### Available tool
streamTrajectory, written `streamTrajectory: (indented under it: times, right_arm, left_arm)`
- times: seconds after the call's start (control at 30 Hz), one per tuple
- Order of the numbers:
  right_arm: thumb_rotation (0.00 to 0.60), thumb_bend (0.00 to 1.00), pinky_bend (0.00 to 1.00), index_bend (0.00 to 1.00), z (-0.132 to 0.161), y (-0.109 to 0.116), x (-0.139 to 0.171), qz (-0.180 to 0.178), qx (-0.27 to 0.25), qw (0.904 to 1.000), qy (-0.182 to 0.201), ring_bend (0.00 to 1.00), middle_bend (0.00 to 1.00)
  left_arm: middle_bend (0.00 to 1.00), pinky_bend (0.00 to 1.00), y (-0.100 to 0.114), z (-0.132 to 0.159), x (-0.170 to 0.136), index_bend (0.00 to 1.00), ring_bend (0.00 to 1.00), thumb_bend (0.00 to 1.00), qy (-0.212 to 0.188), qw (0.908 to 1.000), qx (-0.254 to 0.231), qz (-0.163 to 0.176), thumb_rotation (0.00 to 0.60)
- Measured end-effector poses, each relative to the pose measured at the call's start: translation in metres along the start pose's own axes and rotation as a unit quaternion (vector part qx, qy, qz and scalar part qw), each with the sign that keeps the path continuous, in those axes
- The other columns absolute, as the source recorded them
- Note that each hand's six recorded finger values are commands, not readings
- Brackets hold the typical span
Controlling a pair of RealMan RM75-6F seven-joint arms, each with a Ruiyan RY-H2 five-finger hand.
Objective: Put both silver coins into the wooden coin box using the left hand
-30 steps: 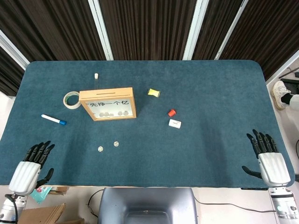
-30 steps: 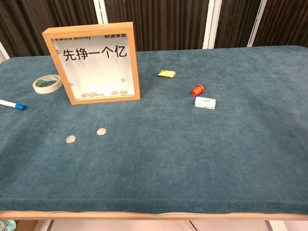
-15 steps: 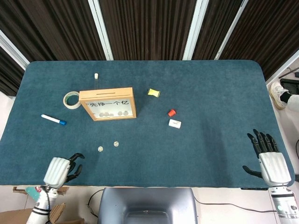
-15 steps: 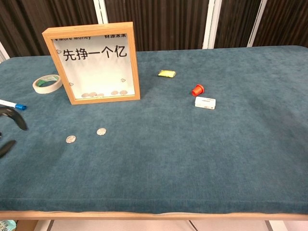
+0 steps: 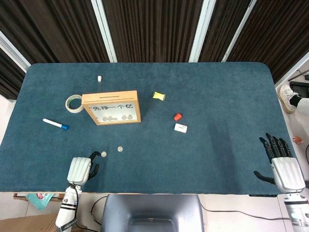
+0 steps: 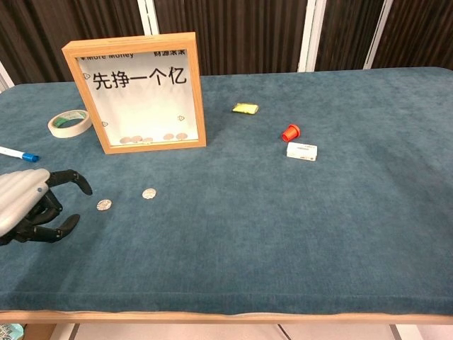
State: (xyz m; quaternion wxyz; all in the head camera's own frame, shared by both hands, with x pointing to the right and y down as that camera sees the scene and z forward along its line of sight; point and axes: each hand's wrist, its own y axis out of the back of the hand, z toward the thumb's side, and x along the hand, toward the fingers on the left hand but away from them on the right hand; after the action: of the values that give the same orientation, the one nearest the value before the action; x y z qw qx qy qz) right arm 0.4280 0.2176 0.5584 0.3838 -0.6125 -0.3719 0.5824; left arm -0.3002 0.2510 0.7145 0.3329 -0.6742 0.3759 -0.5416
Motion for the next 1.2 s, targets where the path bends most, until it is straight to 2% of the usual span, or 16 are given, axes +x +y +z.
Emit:
streamTrajectory:
  times: [0.37,0.6,0.9,1.2]
  right_arm:
    - [0.600,0.17,0.00,0.00,0.000,-0.001,0.000,0.002,0.001,1.0000,-0.001,0.00,0.00]
    - [0.600,0.17,0.00,0.00,0.000,-0.001,0.000,0.002,0.001,1.0000,-0.001,0.00,0.00]
    - [0.600,0.17,0.00,0.00,0.001,-0.002,-0.001,0.004,0.004,1.0000,-0.002,0.00,0.00]
    - [0.600,0.17,0.00,0.00,-0.001,-0.002,-0.002,0.004,0.003,1.0000,-0.006,0.00,0.00]
  left_arm:
    - [1.00,1.00,-0.016,-0.003,0.013,0.47,1.00,0.39,0.024,0.9990,0.034,0.016,0.600]
    - [1.00,1.00,-0.022,-0.003,0.018,0.49,1.00,0.39,0.028,0.9987,0.032,0.027,0.600]
    - [1.00,1.00,-0.027,0.007,0.026,0.46,1.00,0.39,0.022,0.9989,0.024,0.035,0.600]
    - [1.00,1.00,-0.031,0.009,0.032,0.45,1.00,0.39,0.027,0.9989,0.029,0.024,0.600]
